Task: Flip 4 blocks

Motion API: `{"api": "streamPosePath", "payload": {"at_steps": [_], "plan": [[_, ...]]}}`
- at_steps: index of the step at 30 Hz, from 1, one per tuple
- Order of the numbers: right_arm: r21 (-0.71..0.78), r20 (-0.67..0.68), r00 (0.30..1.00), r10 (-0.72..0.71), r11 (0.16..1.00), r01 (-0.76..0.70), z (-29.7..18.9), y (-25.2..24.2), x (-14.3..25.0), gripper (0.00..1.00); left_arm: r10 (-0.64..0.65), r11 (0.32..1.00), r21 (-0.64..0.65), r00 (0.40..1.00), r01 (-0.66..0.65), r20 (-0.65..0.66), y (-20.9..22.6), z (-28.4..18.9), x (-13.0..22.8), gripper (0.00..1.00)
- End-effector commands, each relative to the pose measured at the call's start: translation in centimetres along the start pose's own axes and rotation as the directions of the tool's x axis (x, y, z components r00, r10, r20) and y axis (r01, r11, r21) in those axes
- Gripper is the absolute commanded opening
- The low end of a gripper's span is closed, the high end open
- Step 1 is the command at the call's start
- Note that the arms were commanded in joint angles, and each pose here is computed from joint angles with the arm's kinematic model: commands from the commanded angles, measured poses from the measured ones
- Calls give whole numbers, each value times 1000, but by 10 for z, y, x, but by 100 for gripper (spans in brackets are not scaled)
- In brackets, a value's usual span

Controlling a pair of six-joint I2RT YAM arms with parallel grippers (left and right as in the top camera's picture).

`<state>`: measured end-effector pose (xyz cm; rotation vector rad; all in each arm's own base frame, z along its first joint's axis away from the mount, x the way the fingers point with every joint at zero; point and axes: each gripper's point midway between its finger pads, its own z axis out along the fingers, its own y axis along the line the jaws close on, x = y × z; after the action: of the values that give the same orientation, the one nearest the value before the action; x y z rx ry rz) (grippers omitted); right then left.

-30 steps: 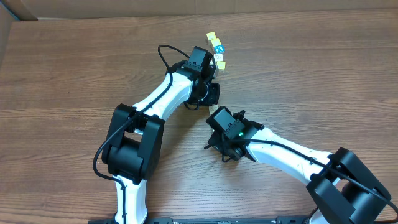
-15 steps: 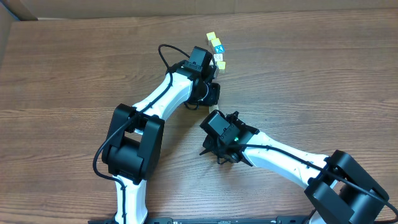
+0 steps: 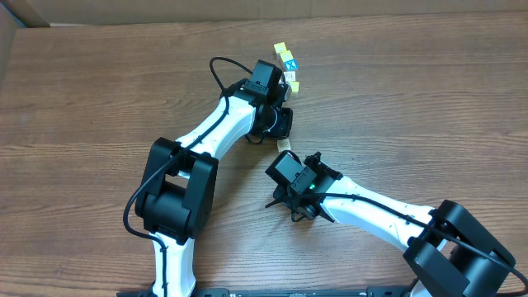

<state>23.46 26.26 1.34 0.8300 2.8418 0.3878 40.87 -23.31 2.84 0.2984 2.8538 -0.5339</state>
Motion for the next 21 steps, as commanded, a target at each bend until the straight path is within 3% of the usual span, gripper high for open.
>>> {"api": "streamPosePath", "payload": {"at_steps": [1, 21], "plan": [[16, 44, 999, 15, 1000, -15, 2, -5, -7, 4, 23, 1000, -20, 1000, -23, -15, 2, 9, 4, 4], [30, 48, 999, 13, 999, -15, 8, -7, -8, 4, 24, 998, -56, 999, -26, -44, 8, 10, 12, 4]]}}
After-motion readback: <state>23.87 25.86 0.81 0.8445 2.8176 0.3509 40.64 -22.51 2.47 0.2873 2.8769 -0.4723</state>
